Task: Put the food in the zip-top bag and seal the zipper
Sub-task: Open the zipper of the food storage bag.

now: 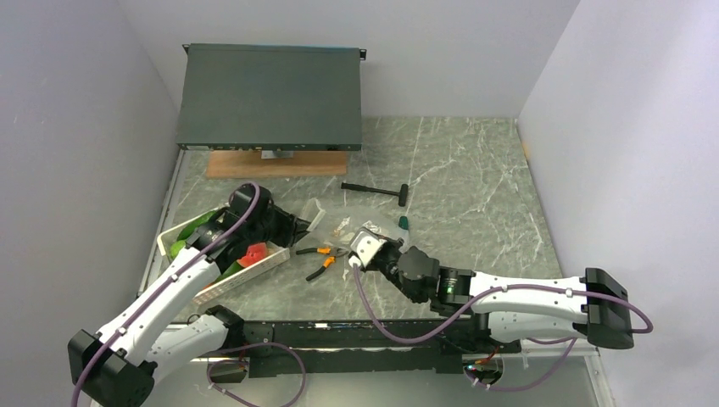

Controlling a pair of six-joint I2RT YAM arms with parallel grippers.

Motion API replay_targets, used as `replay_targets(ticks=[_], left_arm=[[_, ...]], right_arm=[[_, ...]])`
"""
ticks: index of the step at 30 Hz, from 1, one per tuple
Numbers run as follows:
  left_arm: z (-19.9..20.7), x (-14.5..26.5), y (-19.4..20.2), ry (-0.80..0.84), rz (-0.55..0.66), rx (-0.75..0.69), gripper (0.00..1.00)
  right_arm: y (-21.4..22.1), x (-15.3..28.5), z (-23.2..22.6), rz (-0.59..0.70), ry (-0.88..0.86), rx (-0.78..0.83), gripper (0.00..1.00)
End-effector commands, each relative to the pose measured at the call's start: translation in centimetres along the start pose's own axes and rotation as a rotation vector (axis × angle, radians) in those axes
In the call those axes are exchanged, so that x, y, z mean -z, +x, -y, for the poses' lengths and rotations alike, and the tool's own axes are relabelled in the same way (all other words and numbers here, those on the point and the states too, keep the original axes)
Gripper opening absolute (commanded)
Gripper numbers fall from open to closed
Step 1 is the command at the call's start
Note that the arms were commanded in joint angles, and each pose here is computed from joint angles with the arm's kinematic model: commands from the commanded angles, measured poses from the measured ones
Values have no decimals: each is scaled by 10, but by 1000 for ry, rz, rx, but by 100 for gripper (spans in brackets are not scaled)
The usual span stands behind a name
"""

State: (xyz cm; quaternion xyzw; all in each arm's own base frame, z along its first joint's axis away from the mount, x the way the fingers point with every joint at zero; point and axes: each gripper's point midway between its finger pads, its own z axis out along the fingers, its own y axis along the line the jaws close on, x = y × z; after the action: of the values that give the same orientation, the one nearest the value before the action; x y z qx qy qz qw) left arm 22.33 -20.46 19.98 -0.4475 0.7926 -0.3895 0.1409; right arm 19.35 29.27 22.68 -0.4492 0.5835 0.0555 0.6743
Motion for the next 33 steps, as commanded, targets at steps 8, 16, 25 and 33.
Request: replay_targets(ticks=[8,16,25,33], left_arm=[[40,13,-12,121,108,-401,0],[33,2,23,346,50,-867,0],[30,8,35,302,124,-1034,0],[27,15,45,239,241,-1029,0]], right_arm=[[-27,16,16,-74,-7,-252,82],[-58,61,17,-29,-173,-548,90],[-86,61,24,-104,-139,-832,100],[-78,21,48,-306,270,-1022,100]])
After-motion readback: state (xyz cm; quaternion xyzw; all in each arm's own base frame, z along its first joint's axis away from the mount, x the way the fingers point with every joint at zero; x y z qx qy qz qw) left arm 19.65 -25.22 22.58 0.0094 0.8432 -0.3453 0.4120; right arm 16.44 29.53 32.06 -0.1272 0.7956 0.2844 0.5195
